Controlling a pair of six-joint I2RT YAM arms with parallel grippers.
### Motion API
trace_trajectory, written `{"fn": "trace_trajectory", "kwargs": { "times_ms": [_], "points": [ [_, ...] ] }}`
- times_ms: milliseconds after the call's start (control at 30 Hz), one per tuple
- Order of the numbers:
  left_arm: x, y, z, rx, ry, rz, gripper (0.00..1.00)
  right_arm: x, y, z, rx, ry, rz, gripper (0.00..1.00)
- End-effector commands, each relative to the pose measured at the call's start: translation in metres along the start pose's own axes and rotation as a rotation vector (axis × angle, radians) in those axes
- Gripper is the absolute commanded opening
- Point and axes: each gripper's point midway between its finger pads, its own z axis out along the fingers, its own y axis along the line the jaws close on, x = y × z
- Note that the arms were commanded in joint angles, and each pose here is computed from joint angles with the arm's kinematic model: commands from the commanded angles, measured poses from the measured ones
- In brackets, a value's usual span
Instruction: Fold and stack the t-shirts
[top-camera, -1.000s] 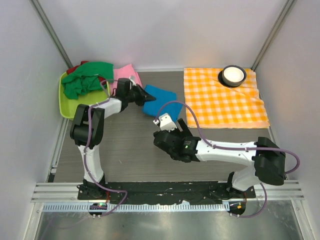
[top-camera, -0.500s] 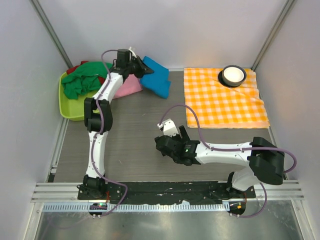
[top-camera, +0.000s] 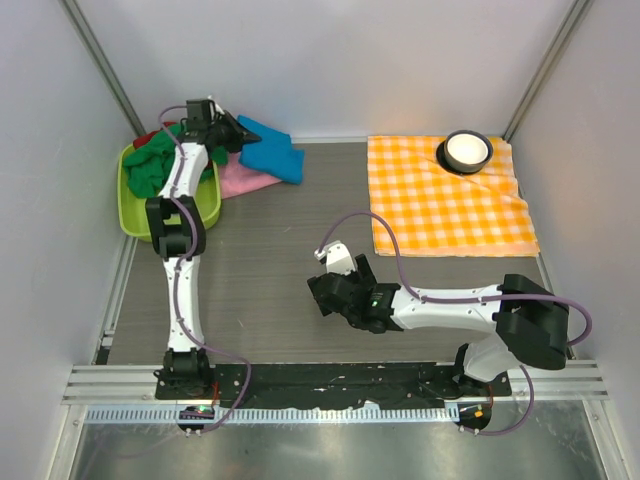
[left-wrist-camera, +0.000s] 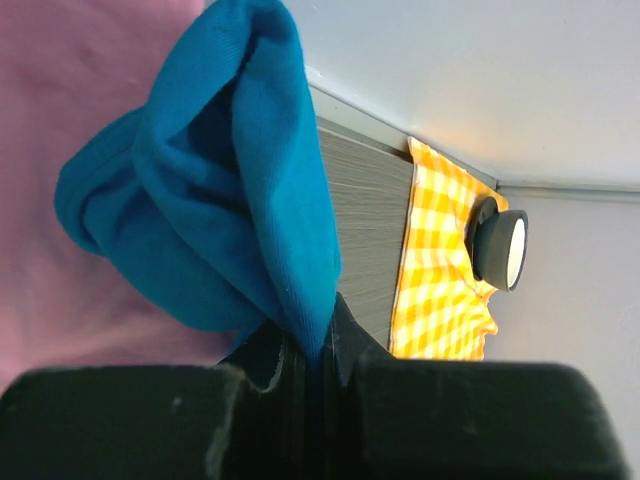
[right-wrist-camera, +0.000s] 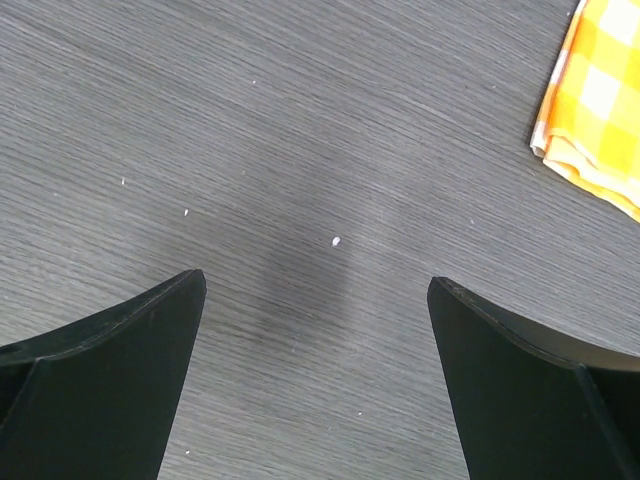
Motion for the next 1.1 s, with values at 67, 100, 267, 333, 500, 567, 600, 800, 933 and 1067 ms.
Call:
{"fn": "trace_trajectory", "kwargs": {
  "times_ms": [67,100,267,333,500,567,600,800,933,1067],
  "points": [
    [-0.047,-0.011,-0.048,0.064,-0.061,0.078,0.0,-0.011,0.008,-0.001,-0.024,-0.039,0.047,1.0],
    [-0.053,-0.014,-0.056,0.066,-0.077,0.096,0.0,-0.012,0.008,-0.001,-0.024,-0.042,0.051,1.0],
    [-0.064,0.014,-0.074,0.023,-0.095,0.066,0.0,-0.015,0.012,-0.003,-0.04,-0.045,0.054,1.0],
    [-0.065,0.02,-0.08,-0.021,-0.112,0.082,0.0,-0.014,0.012,-0.002,-0.04,-0.043,0.051,1.0],
    [-0.07,0.061,-0.087,-0.103,-0.199,-0.052,0.0,-0.013,0.015,-0.003,-0.049,-0.041,0.045,0.99],
    [-0.07,0.075,-0.089,-0.149,-0.216,-0.078,0.0,-0.013,0.015,-0.004,-0.053,-0.04,0.048,1.0],
    [-0.068,0.081,-0.089,-0.166,-0.215,-0.083,0.0,-0.012,0.015,-0.005,-0.054,-0.04,0.046,1.0],
    [-0.063,0.106,-0.091,-0.277,-0.23,-0.13,0.99,-0.011,0.015,-0.008,-0.053,-0.038,0.042,1.0],
    [-0.065,0.111,-0.105,-0.354,-0.264,-0.138,1.0,-0.011,0.015,-0.008,-0.05,-0.039,0.036,1.0],
    [-0.066,0.115,-0.124,-0.447,-0.287,-0.114,1.0,-0.014,0.015,-0.009,-0.048,-0.045,0.039,1.0]
  ]
}}
